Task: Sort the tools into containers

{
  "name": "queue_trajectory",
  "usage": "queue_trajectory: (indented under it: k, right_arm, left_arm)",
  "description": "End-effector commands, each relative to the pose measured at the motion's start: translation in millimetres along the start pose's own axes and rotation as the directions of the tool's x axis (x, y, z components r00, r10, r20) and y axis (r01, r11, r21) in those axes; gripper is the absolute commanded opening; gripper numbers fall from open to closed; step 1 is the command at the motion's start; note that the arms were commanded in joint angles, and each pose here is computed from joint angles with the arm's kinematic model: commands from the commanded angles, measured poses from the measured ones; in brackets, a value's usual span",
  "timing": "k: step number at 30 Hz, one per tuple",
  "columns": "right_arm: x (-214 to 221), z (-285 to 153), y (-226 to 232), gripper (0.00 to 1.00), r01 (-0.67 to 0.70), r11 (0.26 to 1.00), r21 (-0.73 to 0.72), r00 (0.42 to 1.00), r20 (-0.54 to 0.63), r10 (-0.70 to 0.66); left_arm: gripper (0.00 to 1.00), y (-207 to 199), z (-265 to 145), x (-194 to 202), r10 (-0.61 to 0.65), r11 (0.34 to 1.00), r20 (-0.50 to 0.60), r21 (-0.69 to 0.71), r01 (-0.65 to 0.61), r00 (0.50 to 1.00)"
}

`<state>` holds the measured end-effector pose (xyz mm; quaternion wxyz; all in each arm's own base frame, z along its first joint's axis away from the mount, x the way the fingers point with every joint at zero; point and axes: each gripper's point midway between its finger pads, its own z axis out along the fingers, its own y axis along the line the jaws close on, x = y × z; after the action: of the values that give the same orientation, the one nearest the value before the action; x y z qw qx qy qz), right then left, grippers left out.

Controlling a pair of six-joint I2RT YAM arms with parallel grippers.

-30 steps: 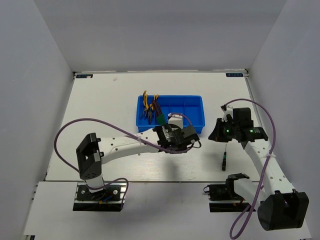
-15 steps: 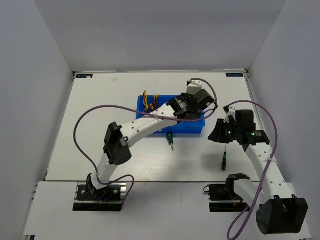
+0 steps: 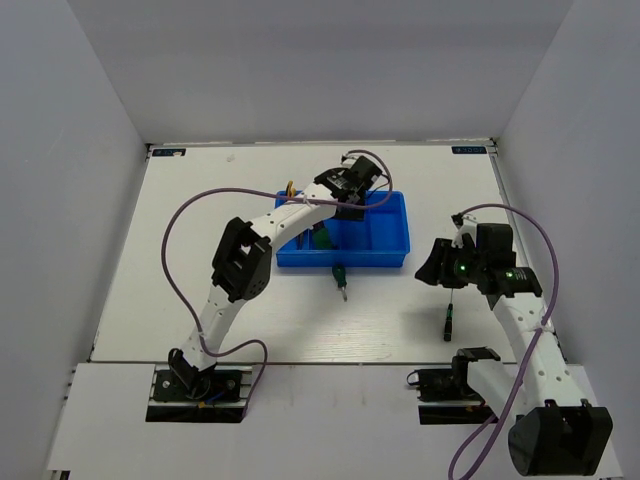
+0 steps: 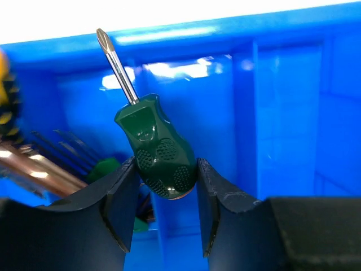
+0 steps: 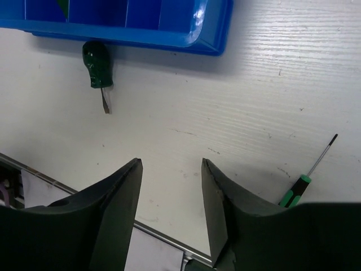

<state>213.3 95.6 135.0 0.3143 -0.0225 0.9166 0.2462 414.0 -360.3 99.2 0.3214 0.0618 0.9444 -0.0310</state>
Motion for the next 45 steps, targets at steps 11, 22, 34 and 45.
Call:
queue_trajectory:
  k: [11,22,34,45]
  right_arm:
    - [-7.6,-0.2,11.2,0.61,0.026,0.996,-0.086,0.999,0.021,-0.024]
    - [-16.8,-12.7,72.3,0.34,0.202,0.902,-0.382,0.977,0.01,-0.215]
    - [31.6,77.7,121.0,0.6,0.401,0.854,-0.331,0.86,-0.185,-0.475]
    - [37.9,151.9,137.2,0.68,0.481,0.86,-0.168,0.862,-0.09,-0.5]
  left_arm:
    - [0.65,-22.3,-24.7,-13.0,0.039,0.989,0.021,0.144,-0.041,0.999]
    - [0.7,-1.0,-120.8,-39.0,0.05,0.981,0.164,0.178,-0.079,0.985]
    - [1.0,159.5,-228.9,90.5,-0.126,0.98,0.293,0.186,0.073,0.948]
    - [1.0,166.4,-217.2,111.8,-0.189,0.971,0.281,0.198,0.136,0.941]
